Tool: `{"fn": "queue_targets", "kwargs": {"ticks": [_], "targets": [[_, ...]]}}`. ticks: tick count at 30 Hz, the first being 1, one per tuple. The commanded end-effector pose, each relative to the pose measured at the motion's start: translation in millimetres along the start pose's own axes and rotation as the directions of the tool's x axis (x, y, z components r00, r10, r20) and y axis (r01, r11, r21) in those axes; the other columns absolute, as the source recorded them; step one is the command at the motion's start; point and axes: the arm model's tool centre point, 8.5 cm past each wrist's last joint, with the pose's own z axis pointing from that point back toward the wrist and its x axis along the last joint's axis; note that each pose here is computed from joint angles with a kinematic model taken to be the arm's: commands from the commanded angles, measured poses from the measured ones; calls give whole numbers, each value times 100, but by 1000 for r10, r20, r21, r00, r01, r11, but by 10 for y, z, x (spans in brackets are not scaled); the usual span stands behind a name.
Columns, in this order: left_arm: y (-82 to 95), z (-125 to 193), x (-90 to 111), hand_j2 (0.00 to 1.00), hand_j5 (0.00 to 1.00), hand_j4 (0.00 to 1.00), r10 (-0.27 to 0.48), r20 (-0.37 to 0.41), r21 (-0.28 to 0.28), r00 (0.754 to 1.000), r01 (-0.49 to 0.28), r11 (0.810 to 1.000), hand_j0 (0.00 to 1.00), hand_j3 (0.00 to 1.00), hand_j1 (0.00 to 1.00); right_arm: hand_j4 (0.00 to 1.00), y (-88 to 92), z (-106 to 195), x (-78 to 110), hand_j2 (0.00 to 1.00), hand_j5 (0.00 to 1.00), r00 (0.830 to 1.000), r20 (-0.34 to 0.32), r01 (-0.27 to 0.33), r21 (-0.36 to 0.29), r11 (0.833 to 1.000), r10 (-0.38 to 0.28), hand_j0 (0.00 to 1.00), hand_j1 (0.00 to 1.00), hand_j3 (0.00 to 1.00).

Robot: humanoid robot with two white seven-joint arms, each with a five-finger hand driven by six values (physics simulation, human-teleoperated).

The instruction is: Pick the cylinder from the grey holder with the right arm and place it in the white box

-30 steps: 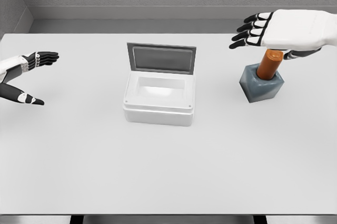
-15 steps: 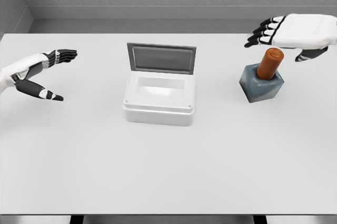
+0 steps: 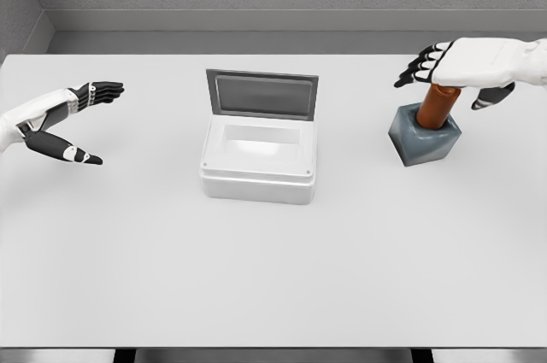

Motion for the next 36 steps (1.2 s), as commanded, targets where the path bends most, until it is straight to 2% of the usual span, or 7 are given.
{"fn": "queue_targets", "kwargs": {"ticks": [1, 4, 10, 13, 23, 32, 36], "targets": [[11, 5, 4, 100, 100, 100, 4, 2, 5, 1000, -4, 1000, 100, 100, 100, 100, 19, -33, -22, 100, 100, 1000, -4, 12, 2, 1000, -12, 100, 100, 100], [20, 9, 8, 100, 100, 100, 1, 0, 6, 1000, -1, 1000, 100, 100, 100, 100, 10, -72, -8, 100, 100, 1000, -1, 4, 3, 1000, -4, 100, 100, 100], [20, 12, 4, 100, 100, 100, -1, -2, 5, 1000, 1, 1000, 100, 100, 100, 100, 70, -126, -76, 100, 100, 999, -13, 35, 9, 999, -35, 100, 100, 100], [-10, -23, 18, 100, 100, 100, -1, 7, -4, 1000, 1, 1000, 100, 100, 100, 100, 115, -183, -41, 100, 100, 999, 1, 35, 27, 999, -35, 100, 100, 100], [-28, -35, 10, 100, 100, 100, -4, 4, -11, 1000, 4, 1000, 100, 100, 100, 100, 173, -202, -94, 100, 100, 998, -13, 54, 38, 998, -54, 100, 100, 100], [27, 22, 7, 100, 100, 100, -12, -8, 0, 1000, 12, 1000, 100, 100, 100, 100, 221, -279, -67, 100, 100, 998, 0, 62, 51, 997, -62, 100, 100, 100], [40, 32, 9, 100, 100, 100, -13, -9, 4, 1000, 13, 1000, 100, 100, 100, 100, 250, -266, -107, 100, 100, 998, -14, 67, 60, 996, -66, 100, 100, 100]]}}
